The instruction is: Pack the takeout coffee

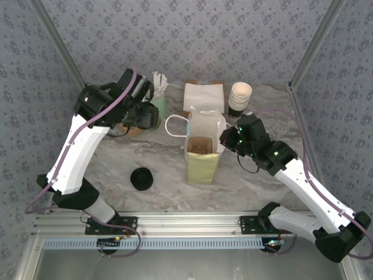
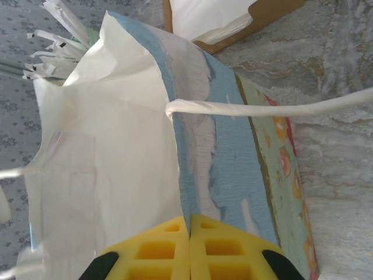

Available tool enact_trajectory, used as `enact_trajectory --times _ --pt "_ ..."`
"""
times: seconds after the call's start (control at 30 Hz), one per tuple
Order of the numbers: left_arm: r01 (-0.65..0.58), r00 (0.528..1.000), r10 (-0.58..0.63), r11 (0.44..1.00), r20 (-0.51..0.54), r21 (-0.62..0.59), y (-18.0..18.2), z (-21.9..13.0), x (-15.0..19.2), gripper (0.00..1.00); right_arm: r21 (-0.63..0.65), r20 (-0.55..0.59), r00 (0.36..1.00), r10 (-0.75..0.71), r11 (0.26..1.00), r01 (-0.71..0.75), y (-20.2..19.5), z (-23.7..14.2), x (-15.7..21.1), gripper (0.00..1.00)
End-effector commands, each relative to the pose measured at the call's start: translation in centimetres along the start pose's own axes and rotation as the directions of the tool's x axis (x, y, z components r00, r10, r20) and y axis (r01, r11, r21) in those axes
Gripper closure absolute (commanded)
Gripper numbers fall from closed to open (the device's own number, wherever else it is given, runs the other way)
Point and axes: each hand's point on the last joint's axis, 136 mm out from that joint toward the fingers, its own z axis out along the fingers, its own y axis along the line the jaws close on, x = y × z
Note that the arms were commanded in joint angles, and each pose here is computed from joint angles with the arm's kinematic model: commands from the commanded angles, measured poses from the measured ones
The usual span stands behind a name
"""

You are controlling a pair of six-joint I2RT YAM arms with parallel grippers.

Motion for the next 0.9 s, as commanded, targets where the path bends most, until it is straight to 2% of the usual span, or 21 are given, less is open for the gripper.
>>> enact_trajectory --times 0.0,0.33,0.57,0.87 --pt "-0.046 0.998 0.044 0.998 -0.040 -0.046 1.1 -1.0 1.1 0.38 -0.011 0.074 0.996 0.059 0.998 -0.058 1.0 0.7 -0.6 0.94" --pt "-0.069 0.997 0.069 0.998 0.018 -0.010 -0.1 -2.9 0.0 0.39 -0.066 0.054 0.998 0.015 0.998 -0.012 5.1 2.1 1.3 0.90" --pt "-0.092 0.995 0.091 0.996 0.032 0.019 -1.4 -3.1 -0.1 0.40 -0.086 0.045 0.999 0.010 0.996 -0.006 5.7 1.8 1.8 0.78" --pt "-0.091 0.990 0.088 0.995 0.107 0.028 -1.6 -4.6 -1.0 0.40 -0.078 0.030 1.000 0.004 0.997 -0.001 5.8 2.8 2.7 0.80"
